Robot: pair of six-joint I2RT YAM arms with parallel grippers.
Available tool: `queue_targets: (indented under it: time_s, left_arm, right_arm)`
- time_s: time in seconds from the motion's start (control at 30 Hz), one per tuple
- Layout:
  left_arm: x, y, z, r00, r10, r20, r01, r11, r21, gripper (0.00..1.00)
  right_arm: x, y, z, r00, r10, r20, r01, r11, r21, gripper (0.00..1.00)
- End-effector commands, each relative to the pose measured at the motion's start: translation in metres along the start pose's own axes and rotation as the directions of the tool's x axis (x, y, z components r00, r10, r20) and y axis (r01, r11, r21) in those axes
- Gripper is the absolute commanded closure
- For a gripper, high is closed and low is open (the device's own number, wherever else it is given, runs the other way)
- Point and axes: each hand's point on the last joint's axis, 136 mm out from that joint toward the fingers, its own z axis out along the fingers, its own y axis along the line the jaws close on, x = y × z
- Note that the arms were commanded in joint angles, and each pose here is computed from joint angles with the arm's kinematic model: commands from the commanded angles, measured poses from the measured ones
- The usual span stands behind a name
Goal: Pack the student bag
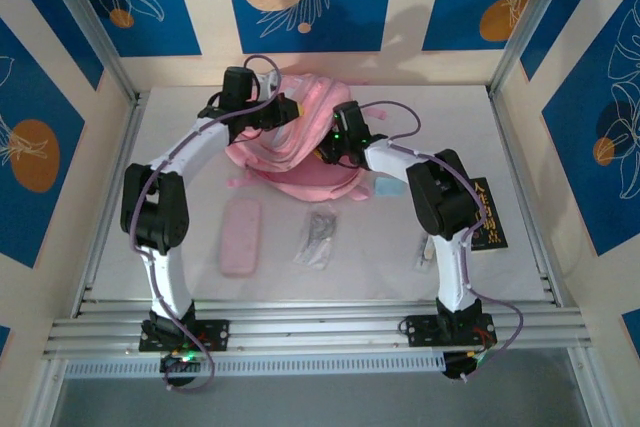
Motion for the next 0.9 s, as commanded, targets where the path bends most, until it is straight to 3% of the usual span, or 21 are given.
queue_targets:
  time_s: [0.0,0.13,0.37,0.6,0.73,0.87]
  left_arm:
    - [-0.034,-0.012,-0.028,0.992,0.045,0.121,-0.046,0.999,0.006,1.00]
    - [-0.035,-0.002,-0.028,0.990,0.041,0.134,-0.038,0.999,-0.024,1.00]
    - [-0.025,0.037,-0.028,0.991,0.069,0.116,-0.047,0.983,-0.177,1.00]
    - [0.009,0.064,-0.031,0.995,0.099,0.008,-0.093,0.955,-0.282,1.00]
    - [0.031,0.070,-0.035,0.996,0.080,-0.044,-0.090,0.950,-0.298,0.99]
    - [0.048,0.070,-0.039,0.999,0.036,-0.037,-0.045,0.956,-0.291,0.66]
  right_arm:
    - [-0.004,0.004,-0.033,0.999,0.044,0.014,-0.044,0.999,0.017,0.37]
    - [-0.001,0.005,-0.064,1.000,0.025,-0.001,-0.025,1.000,0.004,0.35]
    - [-0.006,-0.004,-0.149,0.998,-0.054,0.028,0.054,0.999,0.005,0.35]
    - [-0.044,-0.060,-0.250,0.951,-0.271,0.148,0.224,0.935,0.276,0.18]
    - [-0.074,-0.107,-0.307,0.937,-0.255,0.237,0.147,0.907,0.395,0.09]
    - [-0.100,-0.168,-0.350,0.920,-0.145,0.363,-0.042,0.887,0.460,0.08]
